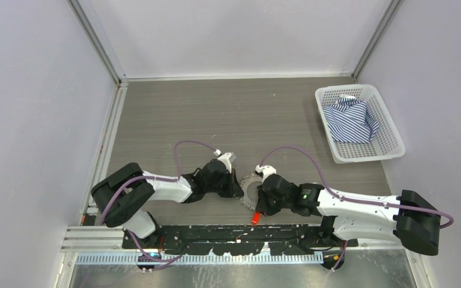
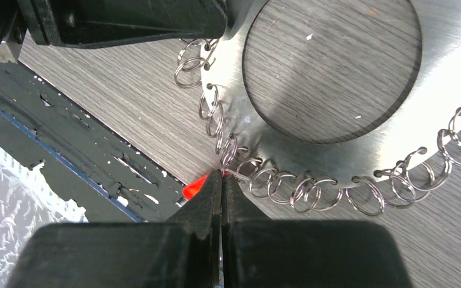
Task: Remove the keys from the keyring
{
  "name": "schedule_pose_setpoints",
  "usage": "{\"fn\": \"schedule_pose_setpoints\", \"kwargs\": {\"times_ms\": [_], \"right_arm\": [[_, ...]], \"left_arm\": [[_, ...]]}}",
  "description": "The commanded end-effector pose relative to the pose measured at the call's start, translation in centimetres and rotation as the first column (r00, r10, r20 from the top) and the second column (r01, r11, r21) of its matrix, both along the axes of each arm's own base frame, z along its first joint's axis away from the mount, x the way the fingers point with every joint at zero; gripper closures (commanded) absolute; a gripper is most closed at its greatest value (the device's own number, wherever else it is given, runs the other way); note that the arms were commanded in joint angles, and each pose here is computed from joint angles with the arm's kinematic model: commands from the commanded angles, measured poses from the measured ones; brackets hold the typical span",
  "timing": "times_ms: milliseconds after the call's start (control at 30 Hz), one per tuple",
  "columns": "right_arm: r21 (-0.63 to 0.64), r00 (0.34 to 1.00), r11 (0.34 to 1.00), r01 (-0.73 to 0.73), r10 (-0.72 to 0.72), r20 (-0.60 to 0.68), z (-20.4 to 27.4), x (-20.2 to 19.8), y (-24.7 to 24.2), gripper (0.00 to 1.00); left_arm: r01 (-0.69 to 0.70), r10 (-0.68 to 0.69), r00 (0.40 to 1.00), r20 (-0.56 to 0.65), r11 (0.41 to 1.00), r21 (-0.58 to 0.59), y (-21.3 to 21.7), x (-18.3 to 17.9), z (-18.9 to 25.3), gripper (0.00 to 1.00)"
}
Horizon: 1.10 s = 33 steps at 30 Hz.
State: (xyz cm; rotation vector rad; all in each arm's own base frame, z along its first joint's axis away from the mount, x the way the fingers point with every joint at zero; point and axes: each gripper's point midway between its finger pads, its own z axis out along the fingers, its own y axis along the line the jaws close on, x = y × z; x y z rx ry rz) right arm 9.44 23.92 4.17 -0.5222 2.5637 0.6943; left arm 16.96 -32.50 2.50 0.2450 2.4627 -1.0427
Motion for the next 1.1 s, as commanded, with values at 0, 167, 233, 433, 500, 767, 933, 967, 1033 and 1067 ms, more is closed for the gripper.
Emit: {"fn": "schedule_pose_setpoints", "kwargs": {"times_ms": [0,167,233,433,500,767,933,967,1033,1067], "right_arm": [[0.049,0.999,0.998,-0.03,0.027,0.047,2.5,0.6,1.4,0.99],[0.058,0.987,0.996,-0.067,0.057,0.151,5.9,1.8,1.6,0.99],[0.054,0.979,0.994,-0.1,0.088,0.183,7.5,1.9,1.6,0.99],[0.082,0.958,0.979,-0.187,0.163,0.237,12.2,1.7,2.2,0.99],[0.108,0.953,0.969,-0.221,0.191,0.234,13.5,1.2,2.5,0.99],[0.233,0.942,0.933,-0.274,0.212,0.261,18.6,0.7,2.8,0.99],[0.305,0.951,0.922,-0.238,0.158,0.267,19.6,1.4,3.1,0.99],[0.339,0.952,0.908,-0.244,0.158,0.261,19.8,1.2,3.3,0.99],[0.422,0.955,0.87,-0.256,0.162,0.247,20.4,1.0,4.0,0.99],[0.46,0.956,0.848,-0.264,0.168,0.24,20.8,1.0,4.3,0.99]], "left_arm": [[-0.022,0.023,1.0,-0.004,0.992,0.124,2.8,0.2,-2.3,0.99],[-0.006,0.003,0.999,0.034,0.997,0.079,2.5,0.8,-0.6,0.99],[0.017,-0.02,0.996,0.082,0.999,0.034,1.9,1.0,1.4,0.99],[0.113,-0.07,0.946,0.318,0.986,-0.119,0.9,1.5,10.2,0.99],[0.136,-0.066,0.913,0.401,0.98,-0.148,1.4,1.4,13.2,0.94],[0.29,-0.14,0.817,0.56,0.938,-0.188,2.3,-1.0,17.8,0.8],[0.309,-0.147,0.826,0.544,0.926,-0.219,2.2,-2.0,18.2,0.85],[0.317,-0.15,0.82,0.552,0.922,-0.221,2.2,-2.4,18.3,0.85],[0.338,-0.145,0.8,0.582,0.911,-0.237,2.2,-2.9,18.8,0.84],[0.346,-0.14,0.792,0.595,0.905,-0.247,2.3,-3.2,19.0,0.82]]}}
